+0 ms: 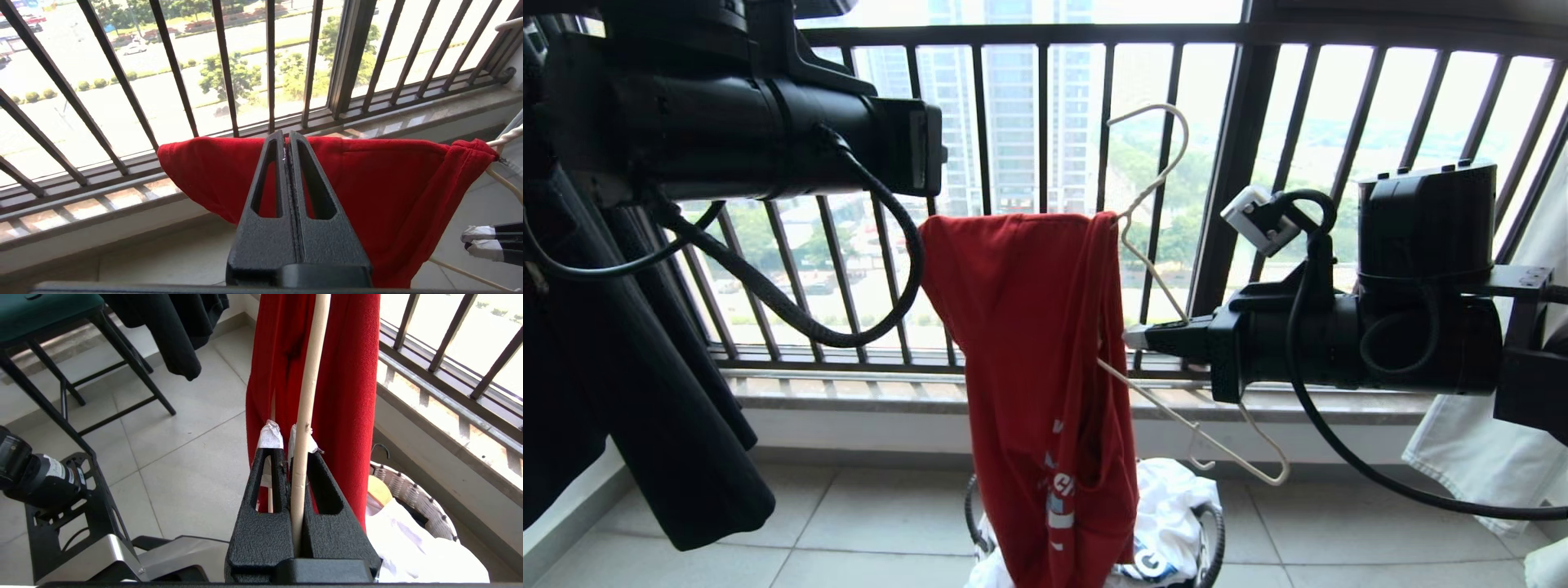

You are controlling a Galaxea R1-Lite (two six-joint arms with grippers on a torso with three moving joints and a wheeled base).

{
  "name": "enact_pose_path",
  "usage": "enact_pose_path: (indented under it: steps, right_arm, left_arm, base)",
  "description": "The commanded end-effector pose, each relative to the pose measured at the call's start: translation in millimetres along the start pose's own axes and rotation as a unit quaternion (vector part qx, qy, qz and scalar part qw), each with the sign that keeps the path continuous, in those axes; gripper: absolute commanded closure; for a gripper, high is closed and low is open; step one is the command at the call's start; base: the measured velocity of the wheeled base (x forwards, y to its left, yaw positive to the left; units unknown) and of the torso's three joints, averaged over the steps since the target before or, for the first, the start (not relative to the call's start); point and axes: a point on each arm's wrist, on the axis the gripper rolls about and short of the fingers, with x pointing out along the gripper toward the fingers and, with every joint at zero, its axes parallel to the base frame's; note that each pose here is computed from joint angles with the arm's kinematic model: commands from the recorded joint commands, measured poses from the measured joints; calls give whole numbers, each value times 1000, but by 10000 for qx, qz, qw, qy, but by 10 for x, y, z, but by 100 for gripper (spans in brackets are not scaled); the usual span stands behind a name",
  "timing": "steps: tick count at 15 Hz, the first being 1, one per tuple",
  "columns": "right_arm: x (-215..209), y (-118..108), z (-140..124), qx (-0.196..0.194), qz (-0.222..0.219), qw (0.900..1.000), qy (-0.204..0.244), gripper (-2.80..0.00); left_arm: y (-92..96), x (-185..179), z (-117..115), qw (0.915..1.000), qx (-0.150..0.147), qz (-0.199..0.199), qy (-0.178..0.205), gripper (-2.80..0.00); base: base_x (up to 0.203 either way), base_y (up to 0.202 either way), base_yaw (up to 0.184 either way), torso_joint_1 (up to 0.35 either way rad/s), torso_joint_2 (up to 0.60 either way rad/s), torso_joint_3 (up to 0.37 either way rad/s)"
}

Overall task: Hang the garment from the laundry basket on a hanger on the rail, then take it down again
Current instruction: Hang the clothes on the clothes rack

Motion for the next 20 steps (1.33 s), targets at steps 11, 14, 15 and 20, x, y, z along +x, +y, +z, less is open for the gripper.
enact_pose_path:
  steps: [11, 14, 15, 20]
  right_arm:
    - [-193, 172, 93, 550, 1564, 9861, 67, 0]
    - [-215, 190, 89, 568, 1747, 9829, 103, 0]
    - [-221, 204, 85, 595, 1967, 9785, 147, 0]
    - [-174, 194, 59, 634, 2246, 9721, 234, 0]
  left_arm:
    - [251, -715, 155, 9528, 1484, -2300, 1315, 0]
    - [135, -878, 205, 9360, 1571, -2877, 1281, 0]
    - [90, -922, 203, 9315, 1603, -3004, 1282, 0]
    - [45, -854, 189, 9313, 1654, -3004, 1229, -280]
  base:
    - [0, 0, 0, 0, 0, 0]
    - [0, 0, 0, 0, 0, 0]
    - [0, 0, 0, 0, 0, 0]
    - [0, 0, 0, 0, 0, 0]
